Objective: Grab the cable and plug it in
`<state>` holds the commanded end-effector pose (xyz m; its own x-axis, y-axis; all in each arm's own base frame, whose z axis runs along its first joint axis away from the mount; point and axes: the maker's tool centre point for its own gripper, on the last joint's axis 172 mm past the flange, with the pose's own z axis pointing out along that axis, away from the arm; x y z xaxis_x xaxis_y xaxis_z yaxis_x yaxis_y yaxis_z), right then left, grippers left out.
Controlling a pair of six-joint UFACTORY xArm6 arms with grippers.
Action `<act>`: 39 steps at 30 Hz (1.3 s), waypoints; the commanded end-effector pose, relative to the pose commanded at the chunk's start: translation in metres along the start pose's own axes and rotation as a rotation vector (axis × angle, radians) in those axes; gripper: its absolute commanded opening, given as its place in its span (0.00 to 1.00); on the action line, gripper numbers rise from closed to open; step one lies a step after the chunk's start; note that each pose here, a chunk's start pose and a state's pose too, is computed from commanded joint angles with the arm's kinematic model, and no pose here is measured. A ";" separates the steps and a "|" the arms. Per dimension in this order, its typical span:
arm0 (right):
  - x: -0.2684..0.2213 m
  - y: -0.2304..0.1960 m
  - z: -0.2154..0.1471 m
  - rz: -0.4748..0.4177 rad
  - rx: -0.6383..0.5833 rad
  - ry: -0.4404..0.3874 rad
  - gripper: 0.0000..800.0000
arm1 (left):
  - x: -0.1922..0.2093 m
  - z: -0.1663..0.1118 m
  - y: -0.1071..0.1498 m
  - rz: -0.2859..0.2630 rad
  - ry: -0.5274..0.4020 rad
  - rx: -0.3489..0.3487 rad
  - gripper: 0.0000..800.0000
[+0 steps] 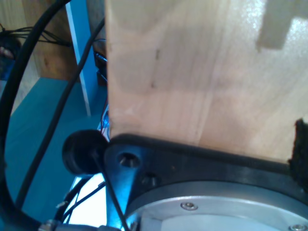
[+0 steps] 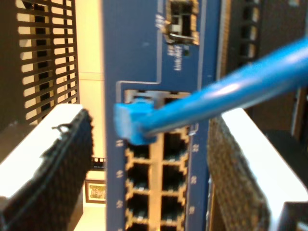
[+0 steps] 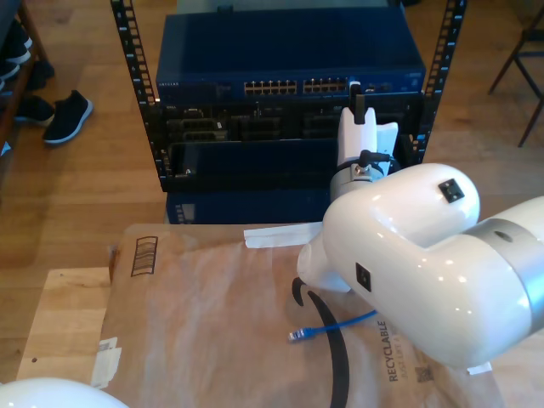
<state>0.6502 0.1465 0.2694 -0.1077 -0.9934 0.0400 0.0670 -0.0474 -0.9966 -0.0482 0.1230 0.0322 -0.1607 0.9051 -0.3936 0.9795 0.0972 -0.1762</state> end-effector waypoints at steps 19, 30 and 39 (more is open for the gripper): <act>0.025 0.006 -0.075 -0.108 -0.270 -0.190 0.64 | 0.000 0.000 0.000 0.000 0.000 0.000 1.00; 0.093 -0.001 -0.059 -0.293 -0.416 -0.291 0.73 | 0.000 0.000 0.000 0.000 0.000 0.000 1.00; 0.180 0.018 -0.094 -0.530 -0.676 -0.281 0.81 | 0.001 -0.001 0.000 0.000 0.002 0.000 1.00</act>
<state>0.5391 -0.0231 0.2517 0.2937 -0.8520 0.4335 -0.5290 -0.5226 -0.6686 -0.0482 0.1237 0.0326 -0.1607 0.9057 -0.3922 0.9795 0.0975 -0.1762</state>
